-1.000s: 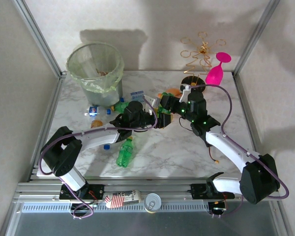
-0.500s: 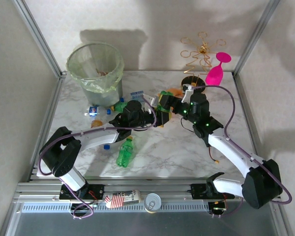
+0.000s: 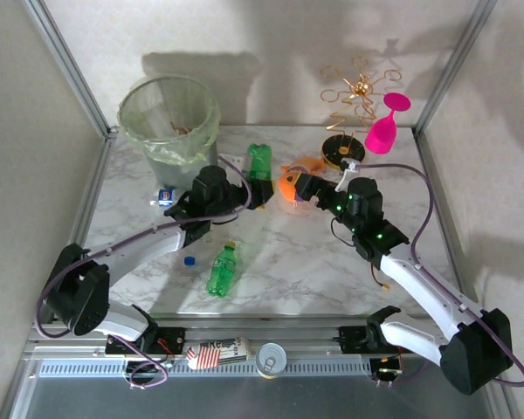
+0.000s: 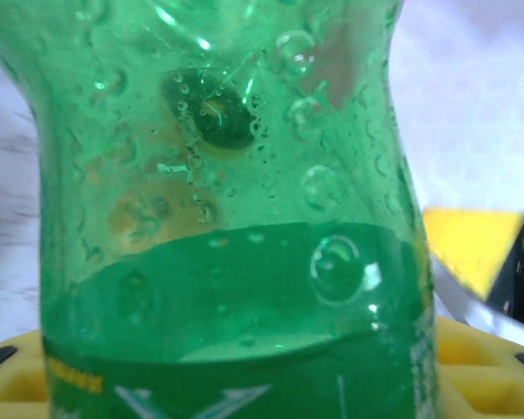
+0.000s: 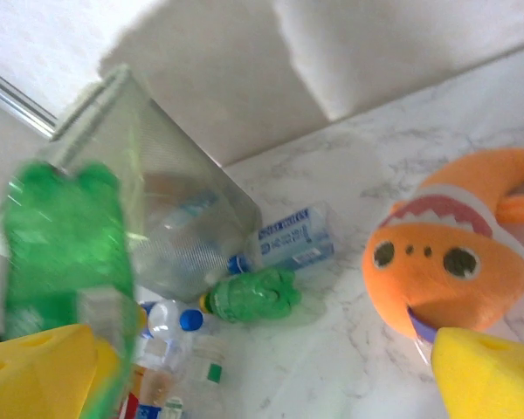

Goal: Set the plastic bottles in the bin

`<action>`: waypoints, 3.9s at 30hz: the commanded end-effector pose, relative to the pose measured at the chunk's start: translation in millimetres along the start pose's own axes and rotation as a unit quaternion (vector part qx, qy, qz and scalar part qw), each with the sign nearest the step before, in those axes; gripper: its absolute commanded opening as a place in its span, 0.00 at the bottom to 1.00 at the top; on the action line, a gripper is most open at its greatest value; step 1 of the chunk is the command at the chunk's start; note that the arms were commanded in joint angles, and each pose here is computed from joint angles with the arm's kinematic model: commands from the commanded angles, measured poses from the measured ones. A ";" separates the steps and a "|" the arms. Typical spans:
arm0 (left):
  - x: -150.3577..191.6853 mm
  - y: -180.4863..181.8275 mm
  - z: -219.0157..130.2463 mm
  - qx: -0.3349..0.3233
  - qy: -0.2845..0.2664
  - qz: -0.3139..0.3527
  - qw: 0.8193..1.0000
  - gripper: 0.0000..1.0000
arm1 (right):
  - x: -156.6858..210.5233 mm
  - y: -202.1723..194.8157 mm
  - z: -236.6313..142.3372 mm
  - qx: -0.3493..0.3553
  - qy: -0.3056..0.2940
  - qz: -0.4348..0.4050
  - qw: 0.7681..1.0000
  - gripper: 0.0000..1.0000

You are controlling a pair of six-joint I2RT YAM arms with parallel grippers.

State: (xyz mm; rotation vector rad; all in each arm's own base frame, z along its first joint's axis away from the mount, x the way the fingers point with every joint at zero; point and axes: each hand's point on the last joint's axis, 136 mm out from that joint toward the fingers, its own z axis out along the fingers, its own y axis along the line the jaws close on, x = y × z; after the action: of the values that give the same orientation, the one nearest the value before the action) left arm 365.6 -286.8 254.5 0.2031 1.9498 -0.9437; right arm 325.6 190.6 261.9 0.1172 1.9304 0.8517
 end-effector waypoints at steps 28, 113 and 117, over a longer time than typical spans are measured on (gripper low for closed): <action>-207.7 211.6 -66.3 -0.340 -0.070 -0.004 0.938 0.48 | 53.8 -8.2 37.3 -0.036 0.092 -0.009 0.995 0.99; 251.0 105.4 -125.8 -0.288 0.192 -0.026 0.938 0.87 | 84.6 -3.9 69.1 -0.044 0.073 -0.047 0.995 0.99; 256.2 107.6 -122.8 -0.290 0.198 -0.014 0.936 0.81 | 86.0 -4.4 69.8 -0.044 0.076 -0.047 0.995 0.99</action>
State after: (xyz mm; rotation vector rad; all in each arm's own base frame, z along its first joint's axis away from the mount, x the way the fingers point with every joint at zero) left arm 194.1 -184.5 30.2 -0.0234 2.5250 -0.3278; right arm 339.9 260.2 169.3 -0.0957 2.0510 0.9034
